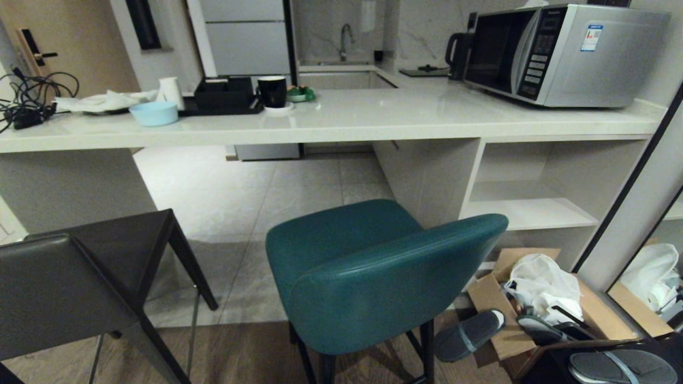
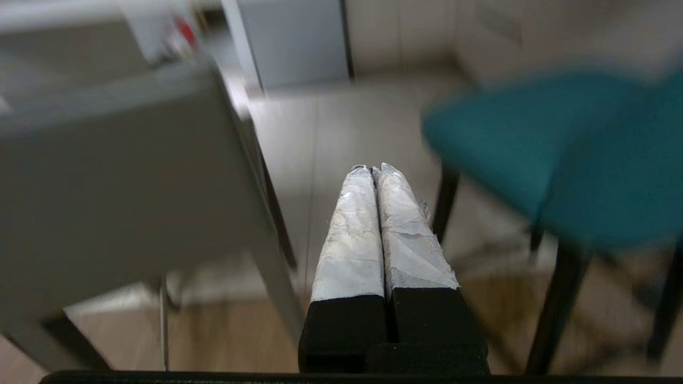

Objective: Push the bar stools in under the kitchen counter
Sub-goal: Push the gray chair back under the dining table

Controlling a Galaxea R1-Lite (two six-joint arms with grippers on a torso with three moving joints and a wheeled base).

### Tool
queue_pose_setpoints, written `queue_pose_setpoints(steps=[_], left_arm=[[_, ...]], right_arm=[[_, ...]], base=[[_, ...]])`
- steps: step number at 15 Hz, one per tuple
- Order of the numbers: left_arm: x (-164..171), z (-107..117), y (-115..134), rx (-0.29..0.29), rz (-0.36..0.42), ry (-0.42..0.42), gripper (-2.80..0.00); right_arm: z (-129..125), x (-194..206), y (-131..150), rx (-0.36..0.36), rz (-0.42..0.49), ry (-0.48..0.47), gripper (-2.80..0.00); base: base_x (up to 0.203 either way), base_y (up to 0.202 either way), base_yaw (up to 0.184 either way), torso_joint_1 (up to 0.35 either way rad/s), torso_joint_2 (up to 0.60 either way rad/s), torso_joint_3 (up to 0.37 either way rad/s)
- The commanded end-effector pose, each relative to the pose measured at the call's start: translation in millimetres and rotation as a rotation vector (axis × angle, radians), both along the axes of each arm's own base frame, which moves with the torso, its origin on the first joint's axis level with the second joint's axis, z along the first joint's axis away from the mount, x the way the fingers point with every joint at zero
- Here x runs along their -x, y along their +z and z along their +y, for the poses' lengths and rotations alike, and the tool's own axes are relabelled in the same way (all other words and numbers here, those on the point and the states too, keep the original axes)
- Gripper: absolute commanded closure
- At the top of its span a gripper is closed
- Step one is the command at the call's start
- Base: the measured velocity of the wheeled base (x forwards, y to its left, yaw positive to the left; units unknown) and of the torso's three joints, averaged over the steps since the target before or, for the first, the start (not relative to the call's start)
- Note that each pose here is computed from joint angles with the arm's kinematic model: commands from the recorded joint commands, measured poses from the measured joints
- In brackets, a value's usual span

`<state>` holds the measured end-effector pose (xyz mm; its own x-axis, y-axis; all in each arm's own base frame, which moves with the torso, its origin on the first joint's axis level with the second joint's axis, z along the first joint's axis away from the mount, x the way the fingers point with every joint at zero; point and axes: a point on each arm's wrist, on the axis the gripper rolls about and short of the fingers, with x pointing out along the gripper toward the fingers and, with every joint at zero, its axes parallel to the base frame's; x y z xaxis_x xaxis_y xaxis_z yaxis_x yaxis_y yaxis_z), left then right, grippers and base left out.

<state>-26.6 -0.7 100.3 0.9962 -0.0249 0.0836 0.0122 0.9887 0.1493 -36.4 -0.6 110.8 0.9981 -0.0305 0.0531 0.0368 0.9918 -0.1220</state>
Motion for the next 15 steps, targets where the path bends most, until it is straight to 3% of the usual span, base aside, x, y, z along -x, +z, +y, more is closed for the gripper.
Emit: queue_pose_setpoints(steps=[1, 3, 5, 8, 11, 15], left_arm=[[-5.3, 0.0, -26.7, 0.007, 0.061, -0.007, 0.0], [-5.0, 0.0, -25.4, 0.037, 0.057, -0.005, 0.0], [-5.0, 0.1, -25.4, 0.05, 0.058, -0.008, 0.0], [-4.9, 0.6, -24.9, 0.109, 0.055, 0.012, 0.0], [-5.0, 0.5, -25.1, 0.101, 0.056, 0.008, 0.0], [-5.1, 0.7, -25.1, 0.118, 0.056, 0.016, 0.0]], right_arm=[[0.6, -12.3, -30.0, 0.007, 0.028, 0.027, 0.0], [1.4, -13.6, -35.9, 0.03, 0.059, 0.061, 0.0], [1.5, -13.5, -36.1, -0.019, 0.061, 0.064, 0.0], [1.4, -13.5, -36.2, 0.0, 0.062, 0.061, 0.0], [1.8, -13.5, -36.2, 0.006, 0.062, 0.08, 0.0], [0.6, -13.7, -35.4, -0.113, 0.054, 0.029, 0.0]], base=[[0.0, 0.0, 0.0, 0.0, 0.0, 0.0], [0.0, 0.0, 0.0, 0.0, 0.0, 0.0], [0.0, 0.0, 0.0, 0.0, 0.0, 0.0], [0.0, 0.0, 0.0, 0.0, 0.0, 0.0], [0.0, 0.0, 0.0, 0.0, 0.0, 0.0], [0.0, 0.0, 0.0, 0.0, 0.0, 0.0]])
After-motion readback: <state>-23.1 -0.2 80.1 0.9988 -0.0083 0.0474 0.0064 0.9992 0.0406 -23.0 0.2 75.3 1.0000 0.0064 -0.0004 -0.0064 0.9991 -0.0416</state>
